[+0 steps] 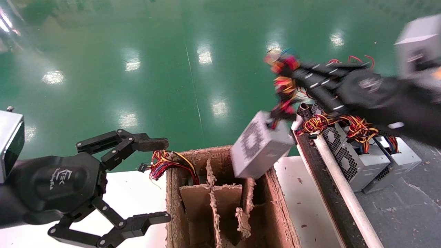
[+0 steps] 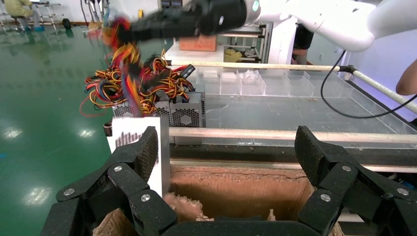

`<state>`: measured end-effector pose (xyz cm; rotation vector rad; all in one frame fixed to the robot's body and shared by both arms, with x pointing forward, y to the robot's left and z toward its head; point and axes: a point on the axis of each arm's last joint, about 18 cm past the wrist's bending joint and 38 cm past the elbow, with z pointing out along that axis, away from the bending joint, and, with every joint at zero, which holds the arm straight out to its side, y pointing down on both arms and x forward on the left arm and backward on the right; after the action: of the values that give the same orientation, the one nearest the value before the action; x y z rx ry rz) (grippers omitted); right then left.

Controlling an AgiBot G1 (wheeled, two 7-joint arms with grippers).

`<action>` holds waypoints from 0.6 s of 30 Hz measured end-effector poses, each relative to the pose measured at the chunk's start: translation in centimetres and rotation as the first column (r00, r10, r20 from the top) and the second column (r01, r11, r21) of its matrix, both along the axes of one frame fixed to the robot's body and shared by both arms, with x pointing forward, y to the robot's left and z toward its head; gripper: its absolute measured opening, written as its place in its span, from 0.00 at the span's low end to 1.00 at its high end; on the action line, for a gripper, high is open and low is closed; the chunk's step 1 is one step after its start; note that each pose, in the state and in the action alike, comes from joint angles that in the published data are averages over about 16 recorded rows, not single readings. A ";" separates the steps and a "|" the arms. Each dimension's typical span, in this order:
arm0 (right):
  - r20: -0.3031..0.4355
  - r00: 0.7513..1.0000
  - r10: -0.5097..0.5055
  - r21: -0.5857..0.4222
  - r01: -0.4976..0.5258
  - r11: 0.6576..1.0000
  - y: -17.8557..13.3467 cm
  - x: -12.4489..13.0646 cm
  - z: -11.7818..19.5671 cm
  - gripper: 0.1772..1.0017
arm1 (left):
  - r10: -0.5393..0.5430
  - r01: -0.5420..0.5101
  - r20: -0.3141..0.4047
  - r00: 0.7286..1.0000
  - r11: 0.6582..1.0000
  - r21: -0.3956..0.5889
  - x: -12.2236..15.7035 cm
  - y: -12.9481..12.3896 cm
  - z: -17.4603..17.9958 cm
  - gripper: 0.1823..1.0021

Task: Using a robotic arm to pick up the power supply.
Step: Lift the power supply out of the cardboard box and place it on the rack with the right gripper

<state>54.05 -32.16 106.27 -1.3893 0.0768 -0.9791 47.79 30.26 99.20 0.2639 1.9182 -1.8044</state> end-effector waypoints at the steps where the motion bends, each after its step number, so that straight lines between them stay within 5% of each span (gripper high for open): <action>1: 0.013 1.000 -0.003 0.013 0.003 1.000 -0.7 -0.6 0.8 0.08 | 0.000 0.000 0.000 1.000 1.000 0.000 0.0 0.0 0.0 1.00; 10: 0.160 0.982 -0.104 0.127 0.084 0.988 -6.9 -5.8 8.6 0.08 | 0.000 0.000 0.000 1.000 1.000 0.000 0.0 0.0 0.0 1.00; 18: 0.247 0.918 -0.310 0.187 0.268 0.945 -12.3 -9.1 13.3 0.08 | 0.000 0.000 0.000 1.000 1.000 0.000 0.0 0.0 0.0 1.00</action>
<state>44.90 -44.51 119.60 -1.1112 0.1500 -1.3785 47.79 30.26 99.20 0.2639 1.9182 -1.8044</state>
